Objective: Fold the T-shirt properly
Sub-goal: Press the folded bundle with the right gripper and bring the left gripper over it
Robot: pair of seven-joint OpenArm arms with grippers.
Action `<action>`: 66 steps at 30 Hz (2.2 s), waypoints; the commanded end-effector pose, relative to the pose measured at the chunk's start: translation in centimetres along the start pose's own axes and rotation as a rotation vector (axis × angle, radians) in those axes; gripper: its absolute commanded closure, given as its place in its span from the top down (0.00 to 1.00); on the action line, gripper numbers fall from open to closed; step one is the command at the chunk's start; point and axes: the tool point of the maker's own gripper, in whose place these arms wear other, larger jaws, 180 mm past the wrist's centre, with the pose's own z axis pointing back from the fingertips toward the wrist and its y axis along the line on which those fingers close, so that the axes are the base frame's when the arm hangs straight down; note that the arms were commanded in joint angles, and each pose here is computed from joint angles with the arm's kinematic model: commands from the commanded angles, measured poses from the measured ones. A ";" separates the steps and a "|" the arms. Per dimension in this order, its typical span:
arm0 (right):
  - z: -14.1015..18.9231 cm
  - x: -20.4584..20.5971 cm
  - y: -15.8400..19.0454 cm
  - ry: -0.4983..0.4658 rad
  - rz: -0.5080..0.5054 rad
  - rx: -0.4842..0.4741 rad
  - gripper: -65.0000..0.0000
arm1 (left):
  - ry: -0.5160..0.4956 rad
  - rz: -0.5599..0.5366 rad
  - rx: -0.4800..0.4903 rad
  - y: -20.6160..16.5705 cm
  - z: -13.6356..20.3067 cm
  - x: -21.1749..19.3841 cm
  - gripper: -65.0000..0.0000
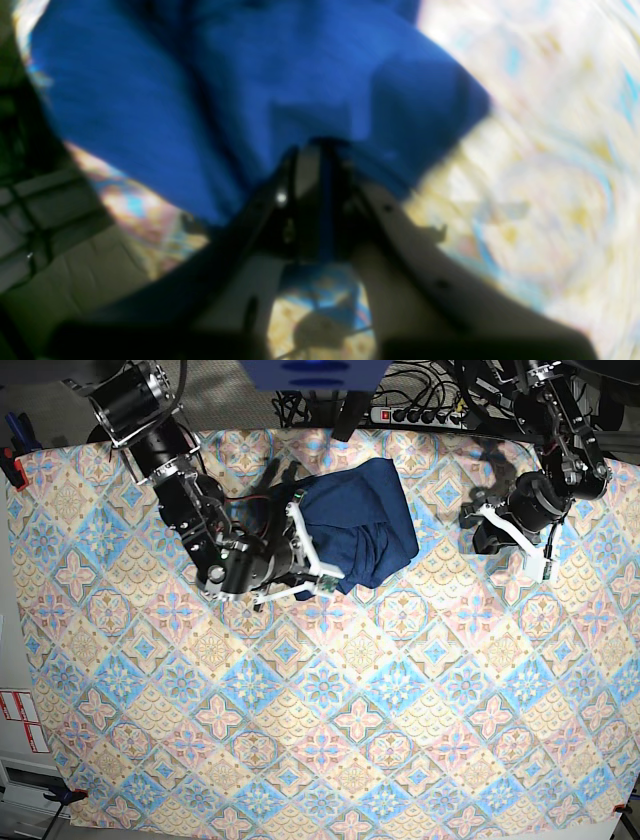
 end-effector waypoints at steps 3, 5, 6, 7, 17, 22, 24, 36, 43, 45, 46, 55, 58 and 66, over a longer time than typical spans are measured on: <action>-0.4 1.9 2.1 -0.027 0.085 0.044 0.06 | -0.037 -0.015 -0.006 -0.2 0.4 1.0 0.00; -1.1 2.2 3.8 -0.012 0.138 0.080 0.06 | -0.036 -0.015 -0.005 -0.2 0.4 1.0 0.00; -1.4 2.7 4.9 -0.013 0.169 0.100 0.06 | -0.034 -0.016 -0.003 -0.1 0.4 1.0 0.00; -1.6 3.2 5.7 -0.014 0.198 0.114 0.06 | -0.033 -0.016 -0.002 -0.1 0.4 0.9 0.00; -1.7 5.5 5.6 0.012 0.350 0.159 0.06 | -0.032 -0.016 -0.001 -0.1 0.3 1.0 0.00; -1.7 6.9 3.5 -0.020 0.284 0.132 0.06 | -0.029 -0.017 0.000 0.0 0.3 1.0 0.00; -1.2 6.8 1.1 -0.045 0.205 0.091 0.06 | -0.023 -0.015 0.000 0.0 0.4 0.7 0.00; -1.2 3.8 -6.2 -0.055 -0.062 -0.003 0.06 | 0.000 -0.004 0.010 0.4 0.7 -0.6 0.00; -4.0 4.9 -3.8 -0.042 -0.090 0.072 0.06 | -0.003 -0.004 0.009 0.3 0.7 -0.5 0.00; -4.6 5.4 -3.1 -0.042 -0.095 0.094 0.06 | -0.006 -0.004 0.007 0.3 0.7 -0.4 0.00; -4.8 5.6 -2.7 -0.044 -0.097 0.104 0.06 | -0.006 -0.004 0.007 0.3 0.7 -0.4 0.00; -5.4 9.2 0.1 -0.080 -0.036 0.152 0.06 | -0.008 -0.005 0.008 0.3 0.7 -0.3 0.00; -5.7 10.4 1.5 -0.082 0.012 0.172 0.06 | -0.013 -0.008 0.006 0.2 0.6 0.0 0.00; -6.2 11.3 3.6 -0.061 0.096 0.197 0.06 | -0.019 -0.007 0.007 0.3 0.5 0.3 0.00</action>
